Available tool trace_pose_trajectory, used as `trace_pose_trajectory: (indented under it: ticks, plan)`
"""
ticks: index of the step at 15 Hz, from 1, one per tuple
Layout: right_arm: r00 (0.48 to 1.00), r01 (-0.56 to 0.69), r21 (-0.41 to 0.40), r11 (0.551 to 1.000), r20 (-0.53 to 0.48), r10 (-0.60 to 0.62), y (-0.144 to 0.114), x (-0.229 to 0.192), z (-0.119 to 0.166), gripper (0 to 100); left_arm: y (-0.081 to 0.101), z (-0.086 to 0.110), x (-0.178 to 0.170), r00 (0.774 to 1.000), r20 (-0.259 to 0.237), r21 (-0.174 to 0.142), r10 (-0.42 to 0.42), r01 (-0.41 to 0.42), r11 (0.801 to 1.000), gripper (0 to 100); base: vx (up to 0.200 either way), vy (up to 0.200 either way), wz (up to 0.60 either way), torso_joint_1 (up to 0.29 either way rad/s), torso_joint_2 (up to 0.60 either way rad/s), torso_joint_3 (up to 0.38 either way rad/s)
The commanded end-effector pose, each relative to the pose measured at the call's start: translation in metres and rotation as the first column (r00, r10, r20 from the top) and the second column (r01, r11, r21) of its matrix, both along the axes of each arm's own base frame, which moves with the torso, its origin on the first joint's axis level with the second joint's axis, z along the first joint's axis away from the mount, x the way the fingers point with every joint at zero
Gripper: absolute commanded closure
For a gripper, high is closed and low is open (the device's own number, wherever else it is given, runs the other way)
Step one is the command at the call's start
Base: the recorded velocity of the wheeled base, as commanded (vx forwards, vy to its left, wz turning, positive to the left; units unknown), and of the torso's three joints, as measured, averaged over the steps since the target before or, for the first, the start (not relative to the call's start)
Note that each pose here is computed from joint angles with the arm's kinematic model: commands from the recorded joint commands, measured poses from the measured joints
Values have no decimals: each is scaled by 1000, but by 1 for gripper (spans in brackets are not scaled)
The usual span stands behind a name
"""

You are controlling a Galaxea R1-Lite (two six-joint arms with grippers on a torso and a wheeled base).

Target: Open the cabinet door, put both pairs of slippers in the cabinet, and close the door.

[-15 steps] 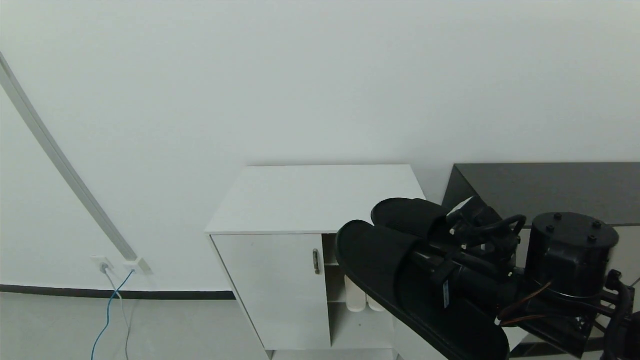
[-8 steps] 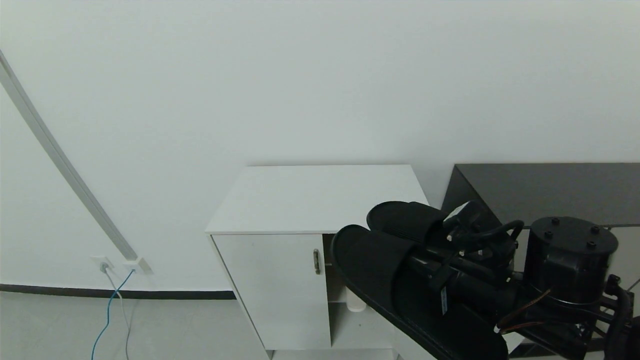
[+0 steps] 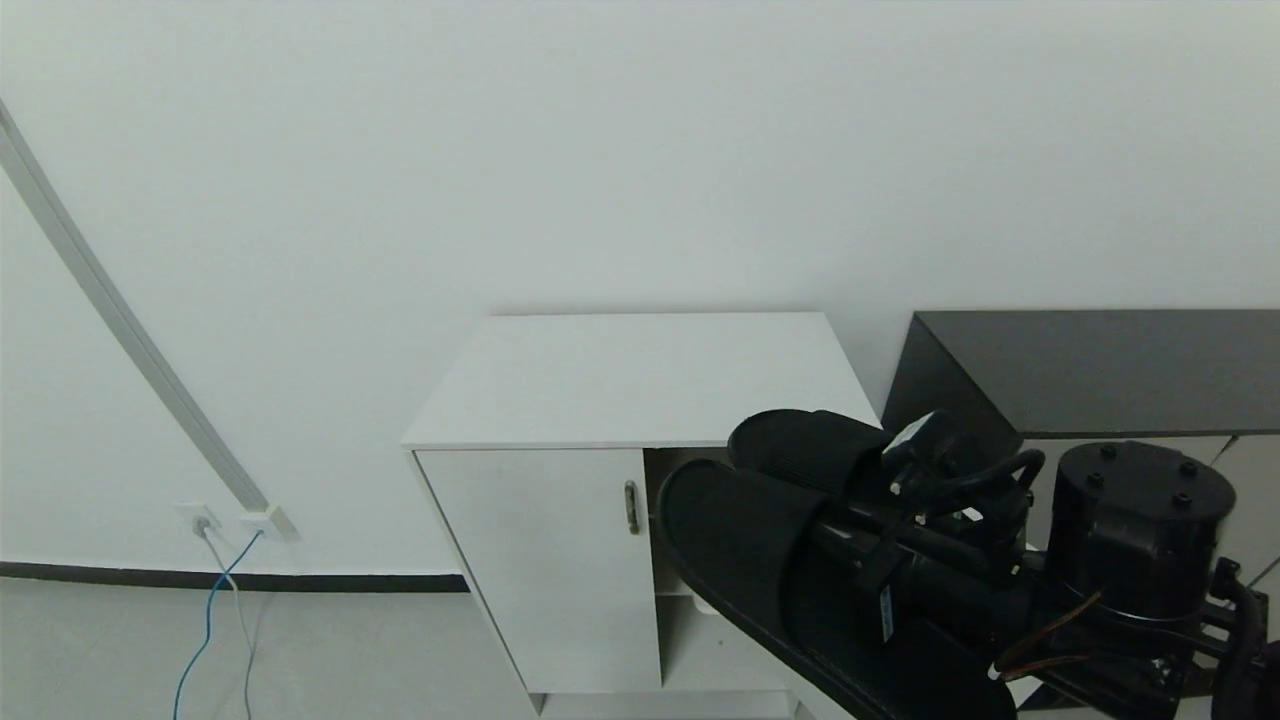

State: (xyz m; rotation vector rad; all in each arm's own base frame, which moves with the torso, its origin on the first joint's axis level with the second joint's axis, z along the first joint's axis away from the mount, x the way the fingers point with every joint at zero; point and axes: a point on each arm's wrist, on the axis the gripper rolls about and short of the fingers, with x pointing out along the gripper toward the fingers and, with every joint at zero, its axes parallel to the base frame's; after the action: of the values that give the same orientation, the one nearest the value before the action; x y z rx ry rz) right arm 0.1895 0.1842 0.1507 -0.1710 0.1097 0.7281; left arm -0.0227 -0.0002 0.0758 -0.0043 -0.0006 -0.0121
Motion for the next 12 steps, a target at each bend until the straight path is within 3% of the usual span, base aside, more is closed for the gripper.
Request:
trace_pose_trajectory:
  ticks: [1, 12]
  plan:
    - [1000, -2, -3, 1000, -3, 2, 0, 0, -1, 100, 0, 0, 0, 1000, -1, 0, 0, 0, 1000, 100, 0, 0, 0, -159, 349, 193]
    - [1000, -5, -10, 1000, -10, 5, 0, -2, -3, 100, 0, 0, 0, 1000, 1, 0, 0, 0, 1000, 100, 0, 0, 0, -174, 403, 227]
